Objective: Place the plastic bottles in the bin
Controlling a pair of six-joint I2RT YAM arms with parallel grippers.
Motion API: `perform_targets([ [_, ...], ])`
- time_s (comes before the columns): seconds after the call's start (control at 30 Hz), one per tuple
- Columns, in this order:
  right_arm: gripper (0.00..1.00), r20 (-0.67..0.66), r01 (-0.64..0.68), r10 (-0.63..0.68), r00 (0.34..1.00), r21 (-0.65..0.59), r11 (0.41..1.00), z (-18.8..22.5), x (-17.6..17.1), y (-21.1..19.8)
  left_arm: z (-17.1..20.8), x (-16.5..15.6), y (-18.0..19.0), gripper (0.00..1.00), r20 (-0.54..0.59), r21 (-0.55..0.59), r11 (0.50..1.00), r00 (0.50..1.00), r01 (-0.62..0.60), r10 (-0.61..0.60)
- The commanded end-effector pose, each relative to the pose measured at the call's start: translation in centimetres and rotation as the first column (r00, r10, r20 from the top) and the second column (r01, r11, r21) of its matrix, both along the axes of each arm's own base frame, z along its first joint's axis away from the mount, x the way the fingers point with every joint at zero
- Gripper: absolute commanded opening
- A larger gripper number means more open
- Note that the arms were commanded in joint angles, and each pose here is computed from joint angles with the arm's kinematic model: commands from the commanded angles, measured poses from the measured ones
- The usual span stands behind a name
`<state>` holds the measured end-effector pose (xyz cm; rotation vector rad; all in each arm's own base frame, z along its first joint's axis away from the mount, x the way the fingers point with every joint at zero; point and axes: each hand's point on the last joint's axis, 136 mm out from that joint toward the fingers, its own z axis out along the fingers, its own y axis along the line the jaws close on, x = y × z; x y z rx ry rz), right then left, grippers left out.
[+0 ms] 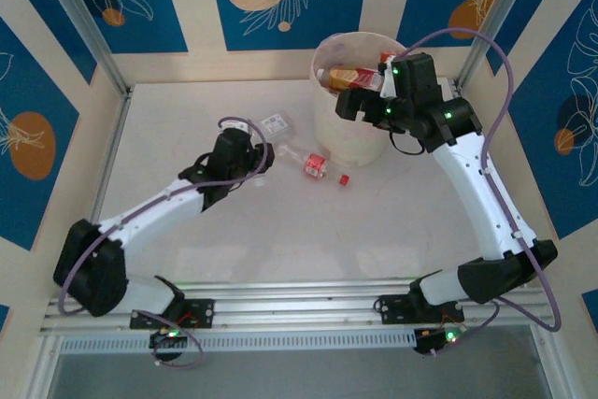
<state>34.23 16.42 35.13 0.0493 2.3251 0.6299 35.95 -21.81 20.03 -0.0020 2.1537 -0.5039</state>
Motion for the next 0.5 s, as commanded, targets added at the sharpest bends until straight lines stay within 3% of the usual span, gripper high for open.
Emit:
perform_targets([
  [0.0, 0.99, 0.057, -0.167, 0.160, 0.985, 0.146, 0.975, 2.4, -1.6, 3.4, 4.9, -1.4, -3.5, 0.51, 0.206, -0.014, 0.966, 0.946, 0.259, -0.251],
  [0.13, 0.99, 0.088, -0.285, 0.273, 0.958, 0.197, 0.938, 2.9, -2.5, 5.8, 8.1, -3.3, -5.7, 0.52, 0.288, -0.036, 0.903, 0.870, 0.428, -0.401],
  [0.3, 0.99, 0.116, -0.397, 0.381, 0.917, 0.187, 0.899, 2.9, -3.8, 8.5, 11.7, -5.6, -8.4, 0.52, 0.378, -0.107, 0.787, 0.757, 0.608, -0.533],
  [0.47, 0.99, 0.141, -0.483, 0.464, 0.875, 0.177, 0.858, 3.0, -4.8, 10.6, 14.5, -7.1, -9.8, 0.53, 0.433, -0.136, 0.696, 0.674, 0.705, -0.598],
])
